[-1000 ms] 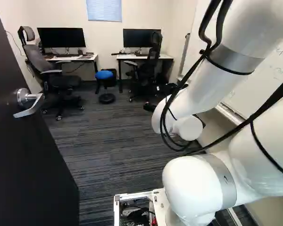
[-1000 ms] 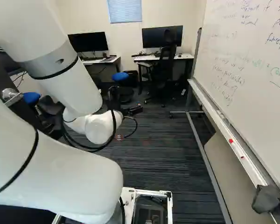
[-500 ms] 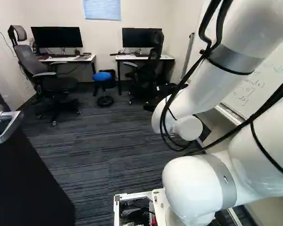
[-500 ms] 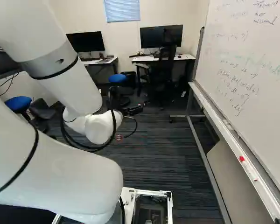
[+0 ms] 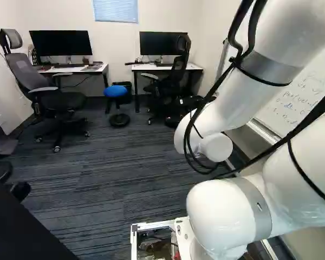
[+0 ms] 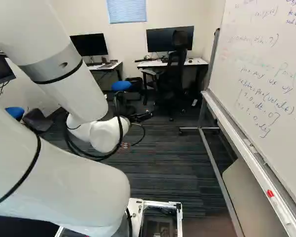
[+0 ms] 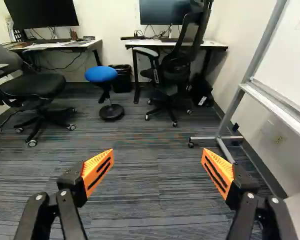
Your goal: Open the door and move inside
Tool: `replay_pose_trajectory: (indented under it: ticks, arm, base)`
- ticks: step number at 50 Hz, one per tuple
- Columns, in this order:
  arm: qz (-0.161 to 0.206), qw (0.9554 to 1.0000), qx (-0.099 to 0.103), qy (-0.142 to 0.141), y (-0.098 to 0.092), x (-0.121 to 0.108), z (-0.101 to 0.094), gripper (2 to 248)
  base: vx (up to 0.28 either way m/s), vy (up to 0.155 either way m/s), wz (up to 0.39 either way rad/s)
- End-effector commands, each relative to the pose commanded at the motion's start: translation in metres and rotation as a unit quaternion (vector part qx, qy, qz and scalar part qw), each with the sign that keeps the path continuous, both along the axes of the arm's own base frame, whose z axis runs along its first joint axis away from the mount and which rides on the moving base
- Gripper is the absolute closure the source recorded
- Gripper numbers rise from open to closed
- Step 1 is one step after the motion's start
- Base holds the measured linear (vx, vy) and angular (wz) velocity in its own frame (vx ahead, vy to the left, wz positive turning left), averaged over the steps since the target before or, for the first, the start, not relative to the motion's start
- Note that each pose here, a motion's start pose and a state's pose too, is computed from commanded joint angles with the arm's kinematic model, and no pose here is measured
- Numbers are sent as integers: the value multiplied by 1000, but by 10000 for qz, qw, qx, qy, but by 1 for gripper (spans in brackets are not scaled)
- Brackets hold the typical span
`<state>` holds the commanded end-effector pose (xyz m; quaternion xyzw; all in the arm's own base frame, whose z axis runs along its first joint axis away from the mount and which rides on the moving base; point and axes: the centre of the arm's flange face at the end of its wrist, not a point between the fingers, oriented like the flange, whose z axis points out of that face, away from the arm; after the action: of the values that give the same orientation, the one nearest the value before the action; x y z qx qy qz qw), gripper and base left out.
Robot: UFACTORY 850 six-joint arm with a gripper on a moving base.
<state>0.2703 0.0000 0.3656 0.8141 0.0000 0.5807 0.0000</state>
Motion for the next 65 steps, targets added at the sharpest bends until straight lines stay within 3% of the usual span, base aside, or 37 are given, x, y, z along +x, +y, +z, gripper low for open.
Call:
replay_pose_trajectory:
  ticks: [30,65]
  arm:
    - [0,10000,0,0,0,0,0,3]
    - [0,10000,0,0,0,0,0,3]
  base:
    - [224,8,32]
    - [175,67,286]
